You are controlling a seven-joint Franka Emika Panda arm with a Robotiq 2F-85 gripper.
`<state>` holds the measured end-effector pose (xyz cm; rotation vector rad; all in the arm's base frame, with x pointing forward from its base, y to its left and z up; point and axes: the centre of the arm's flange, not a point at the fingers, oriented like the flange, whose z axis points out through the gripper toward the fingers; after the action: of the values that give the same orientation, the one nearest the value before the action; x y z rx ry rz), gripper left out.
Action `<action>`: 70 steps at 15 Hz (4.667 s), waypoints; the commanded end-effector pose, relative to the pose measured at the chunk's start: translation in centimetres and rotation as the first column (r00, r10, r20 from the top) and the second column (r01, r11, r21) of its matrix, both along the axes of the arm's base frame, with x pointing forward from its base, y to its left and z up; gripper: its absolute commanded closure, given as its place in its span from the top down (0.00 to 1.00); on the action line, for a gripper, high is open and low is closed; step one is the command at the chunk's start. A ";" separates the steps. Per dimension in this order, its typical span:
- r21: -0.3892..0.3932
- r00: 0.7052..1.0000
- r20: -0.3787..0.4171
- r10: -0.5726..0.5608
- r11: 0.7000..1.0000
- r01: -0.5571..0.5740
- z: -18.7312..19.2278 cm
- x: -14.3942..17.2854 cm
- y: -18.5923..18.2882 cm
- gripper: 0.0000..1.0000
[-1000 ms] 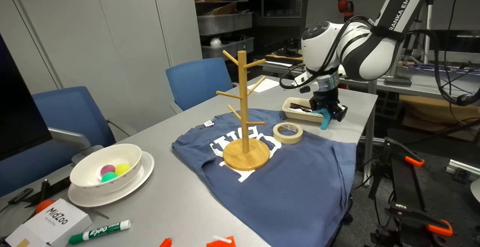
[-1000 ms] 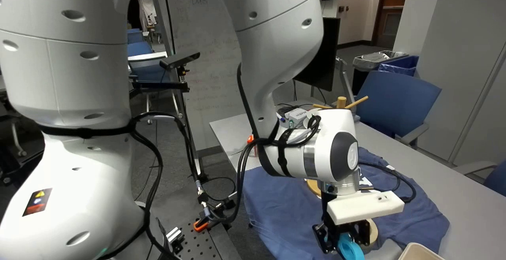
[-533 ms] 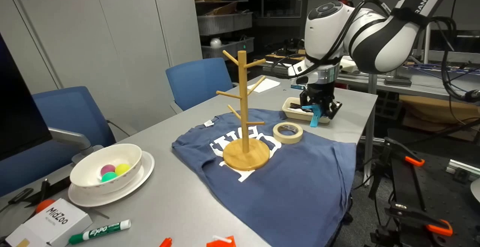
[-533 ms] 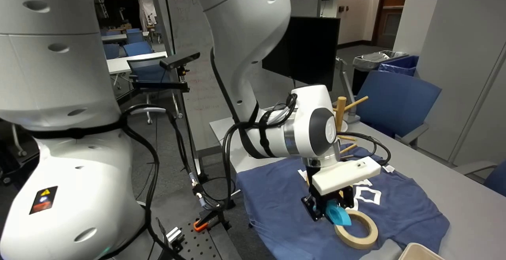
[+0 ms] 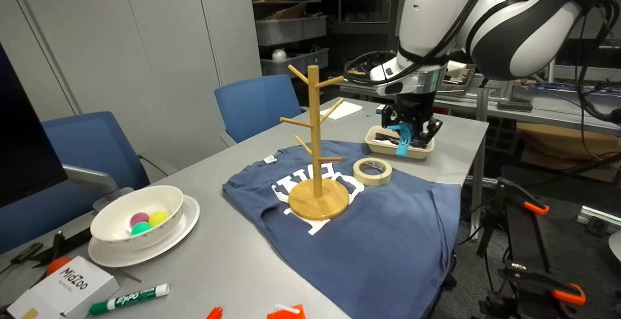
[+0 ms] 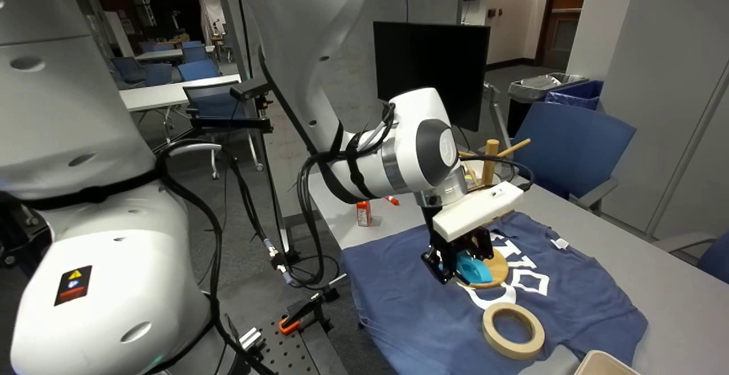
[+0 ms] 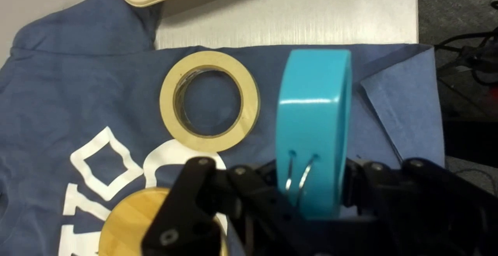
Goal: Remove the white tape from the wooden stand, place the blue clip on the wooden stand
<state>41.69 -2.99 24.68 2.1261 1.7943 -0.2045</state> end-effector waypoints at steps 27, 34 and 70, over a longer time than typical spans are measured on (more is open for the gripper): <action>-0.092 0.962 0.105 0.254 0.965 -0.245 8.4 -1.7 8.6 0.01; -0.219 0.932 0.027 0.361 0.912 -0.347 10.7 -0.9 14.5 0.01; -0.269 0.938 -0.098 0.332 0.899 -0.346 9.9 3.0 18.9 0.01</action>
<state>44.37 16.14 33.90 1.5861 1.9929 -0.3924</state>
